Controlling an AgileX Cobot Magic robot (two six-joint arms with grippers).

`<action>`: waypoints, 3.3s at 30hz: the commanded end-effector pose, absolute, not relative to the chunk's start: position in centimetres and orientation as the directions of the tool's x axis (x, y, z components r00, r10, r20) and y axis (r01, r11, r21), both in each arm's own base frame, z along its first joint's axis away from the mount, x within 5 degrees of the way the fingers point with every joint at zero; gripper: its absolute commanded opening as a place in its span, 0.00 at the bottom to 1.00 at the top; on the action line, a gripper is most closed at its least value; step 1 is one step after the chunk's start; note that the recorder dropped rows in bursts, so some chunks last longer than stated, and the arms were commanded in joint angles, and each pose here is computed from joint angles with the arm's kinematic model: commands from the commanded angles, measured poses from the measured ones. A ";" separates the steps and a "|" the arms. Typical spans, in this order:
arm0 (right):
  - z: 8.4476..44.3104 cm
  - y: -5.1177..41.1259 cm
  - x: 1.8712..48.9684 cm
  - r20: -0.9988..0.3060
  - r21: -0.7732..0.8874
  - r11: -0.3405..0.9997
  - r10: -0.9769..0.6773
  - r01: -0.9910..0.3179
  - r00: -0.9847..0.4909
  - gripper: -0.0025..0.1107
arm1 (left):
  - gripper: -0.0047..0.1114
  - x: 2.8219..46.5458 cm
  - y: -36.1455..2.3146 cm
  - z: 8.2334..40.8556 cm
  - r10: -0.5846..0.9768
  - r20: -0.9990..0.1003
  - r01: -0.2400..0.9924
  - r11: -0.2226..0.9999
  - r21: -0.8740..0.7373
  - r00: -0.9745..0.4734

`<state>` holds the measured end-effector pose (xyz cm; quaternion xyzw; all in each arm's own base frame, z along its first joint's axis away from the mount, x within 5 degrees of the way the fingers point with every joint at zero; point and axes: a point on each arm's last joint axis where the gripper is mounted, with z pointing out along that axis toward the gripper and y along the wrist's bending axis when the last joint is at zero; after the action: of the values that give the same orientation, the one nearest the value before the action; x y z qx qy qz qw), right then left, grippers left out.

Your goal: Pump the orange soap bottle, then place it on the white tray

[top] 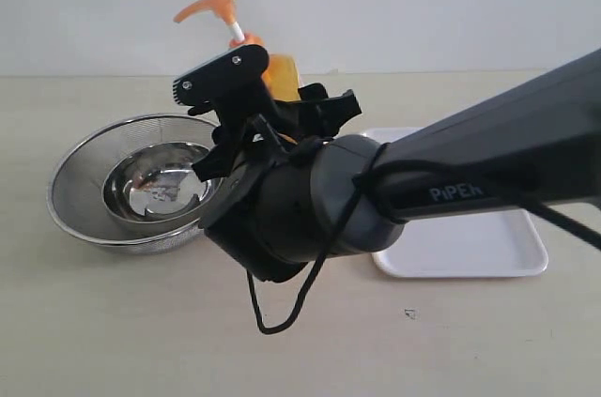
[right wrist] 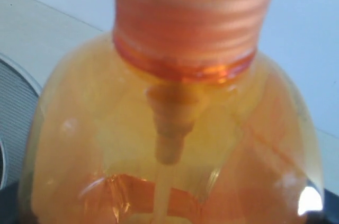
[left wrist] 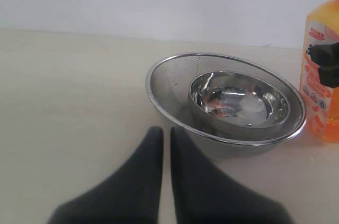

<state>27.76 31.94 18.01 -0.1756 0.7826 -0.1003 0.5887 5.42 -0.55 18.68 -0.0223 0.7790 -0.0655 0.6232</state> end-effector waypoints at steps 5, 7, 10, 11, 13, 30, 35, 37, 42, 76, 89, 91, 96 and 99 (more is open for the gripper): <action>19.5 32.0 27.9 -0.901 -0.374 0.917 -0.395 -0.140 -0.182 0.02 | 0.08 5.4 -0.5 18.6 -0.108 -0.971 0.045 0.992 -0.120 -0.215; 19.5 32.0 27.9 -0.901 -0.374 0.917 -0.395 -0.140 -0.182 0.02 | 0.08 5.4 -0.5 18.6 -0.108 -0.971 0.045 0.992 -0.120 -0.215; 19.5 32.0 27.9 -0.901 -0.374 0.917 -0.395 -0.140 -0.182 0.02 | 0.08 5.4 -0.5 18.6 -0.108 -0.971 0.045 0.992 -0.120 -0.215; 19.5 32.0 27.9 -0.901 -0.374 0.917 -0.395 -0.140 -0.182 0.02 | 0.08 5.4 -0.5 18.6 -0.108 -0.971 0.045 0.992 -0.120 -0.215; 19.5 32.0 27.9 -0.901 -0.374 0.917 -0.395 -0.140 -0.182 0.02 | 0.08 5.4 -0.5 18.6 -0.108 -0.971 0.045 0.992 -0.120 -0.215; 19.5 32.0 27.9 -0.901 -0.374 0.917 -0.395 -0.140 -0.182 0.02 | 0.08 5.4 -0.4 18.7 0.040 -0.979 0.059 0.998 0.029 -0.202; 19.5 32.0 27.9 -0.901 -0.374 0.917 -0.395 -0.140 -0.182 0.02 | 0.08 5.4 -0.4 18.7 0.049 -0.978 0.060 0.997 0.038 -0.202; 19.5 32.0 27.9 -0.901 -0.374 0.917 -0.395 -0.140 -0.182 0.02 | 0.08 5.4 -0.4 18.7 0.049 -0.979 0.060 0.997 0.038 -0.200; 19.5 32.0 27.9 -0.901 -0.374 0.917 -0.395 -0.140 -0.182 0.02 | 0.08 5.5 -0.3 19.0 0.048 -0.985 0.056 0.998 0.039 -0.165; 19.5 32.0 27.9 -0.901 -0.374 0.917 -0.395 -0.140 -0.182 0.02 | 0.08 8.6 -0.3 26.2 -0.002 -1.000 0.030 1.000 -0.002 0.008; 19.5 32.0 27.9 -0.901 -0.374 0.917 -0.395 -0.140 -0.182 0.02 | 0.08 11.9 -0.3 32.3 -0.004 -0.997 0.026 1.000 -0.002 0.076; 19.5 32.0 27.9 -0.901 -0.374 0.917 -0.395 -0.140 -0.182 0.02 | 0.08 11.8 -0.3 32.6 -0.005 -0.994 0.023 1.000 -0.002 0.110; 19.5 32.0 27.9 -0.901 -0.374 0.917 -0.395 -0.140 -0.182 0.02 | 0.08 11.8 -0.3 32.9 -0.006 -0.990 0.021 1.000 -0.003 0.143; 19.5 32.0 27.9 -0.901 -0.374 0.917 -0.395 -0.140 -0.182 0.02 | 0.08 11.8 -0.3 32.9 -0.006 -0.989 0.021 1.000 -0.003 0.145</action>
<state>27.76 32.00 18.02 -0.1789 0.7814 -0.0990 0.5895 11.74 -0.33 32.64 0.0131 0.6594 -0.0041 0.7516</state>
